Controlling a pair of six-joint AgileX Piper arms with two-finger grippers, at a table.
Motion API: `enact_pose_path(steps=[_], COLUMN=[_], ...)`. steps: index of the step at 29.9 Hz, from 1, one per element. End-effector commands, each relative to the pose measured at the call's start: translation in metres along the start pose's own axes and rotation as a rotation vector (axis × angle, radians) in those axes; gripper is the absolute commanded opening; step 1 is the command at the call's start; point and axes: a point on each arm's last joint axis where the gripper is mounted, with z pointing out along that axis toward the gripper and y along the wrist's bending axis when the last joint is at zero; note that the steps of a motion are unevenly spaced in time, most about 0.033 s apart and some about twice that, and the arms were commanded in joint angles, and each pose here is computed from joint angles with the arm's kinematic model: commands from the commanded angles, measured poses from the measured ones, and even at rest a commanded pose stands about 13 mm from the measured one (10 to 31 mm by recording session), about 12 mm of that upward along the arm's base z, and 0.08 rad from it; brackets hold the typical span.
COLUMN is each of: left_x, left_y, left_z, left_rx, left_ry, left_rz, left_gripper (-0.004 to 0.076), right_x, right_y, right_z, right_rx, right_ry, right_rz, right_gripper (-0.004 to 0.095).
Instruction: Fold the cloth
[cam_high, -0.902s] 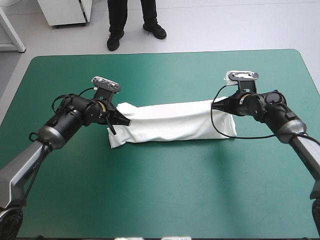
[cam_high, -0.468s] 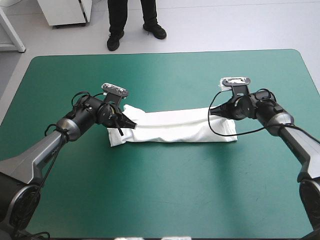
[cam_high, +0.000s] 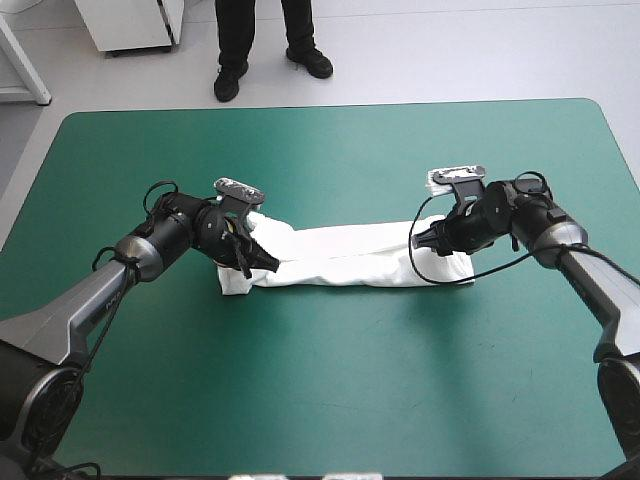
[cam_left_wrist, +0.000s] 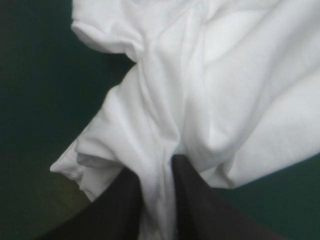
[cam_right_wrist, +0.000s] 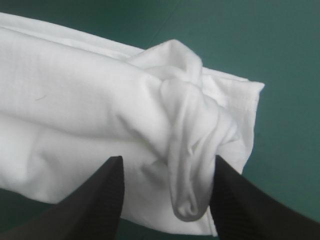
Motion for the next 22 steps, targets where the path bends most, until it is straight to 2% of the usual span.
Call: enact_pose_path(steps=[1, 5, 8, 13, 16, 18, 20, 21, 22], left_x=[-0.009, -0.008, -0.006, -0.007, -0.008, -0.009, -0.009, -0.009, -0.009], left_y=[0.0, 0.001, 0.002, 0.007, 0.005, -0.002, -0.012, -0.017, -0.021], left_z=[-0.023, -0.026, -0.033, -0.072, -0.116, -0.147, -0.174, -0.183, -0.193], left_rx=[0.003, -0.007, -0.016, -0.073, -0.062, 0.011, 0.112, 0.16, 0.202], left_ry=[-0.084, -0.079, -0.074, -0.061, -0.147, -0.236, -0.331, -0.363, -0.396], left_rz=[-0.008, 0.002, 0.01, 0.037, 0.02, -0.008, 0.002, 0.011, 0.029], left_gripper=[0.0316, 0.05, 0.0559, 0.0559, 0.0559, 0.0556, 0.0505, 0.0458, 0.0374], right_x=[-0.018, -0.025, -0.024, -0.016, -0.011, -0.006, -0.001, 0.001, 0.004], right_y=[0.001, 0.003, 0.004, 0.007, 0.01, 0.012, 0.013, 0.013, 0.012], right_z=[-0.034, -0.058, -0.075, -0.105, -0.129, -0.145, -0.159, -0.163, -0.167], right_rx=[-0.003, 0.005, 0.007, 0.009, 0.009, 0.009, 0.013, 0.019, 0.024], right_ry=[-0.119, -0.185, -0.219, -0.263, -0.315, -0.351, -0.373, -0.38, -0.379], right_rz=[-0.007, -0.022, -0.026, -0.037, -0.044, -0.048, -0.05, -0.048, -0.04], right_gripper=[0.0546, 0.0546, 0.0545, 0.0546, 0.0546, 0.0544, 0.0544, 0.0544, 0.0544])
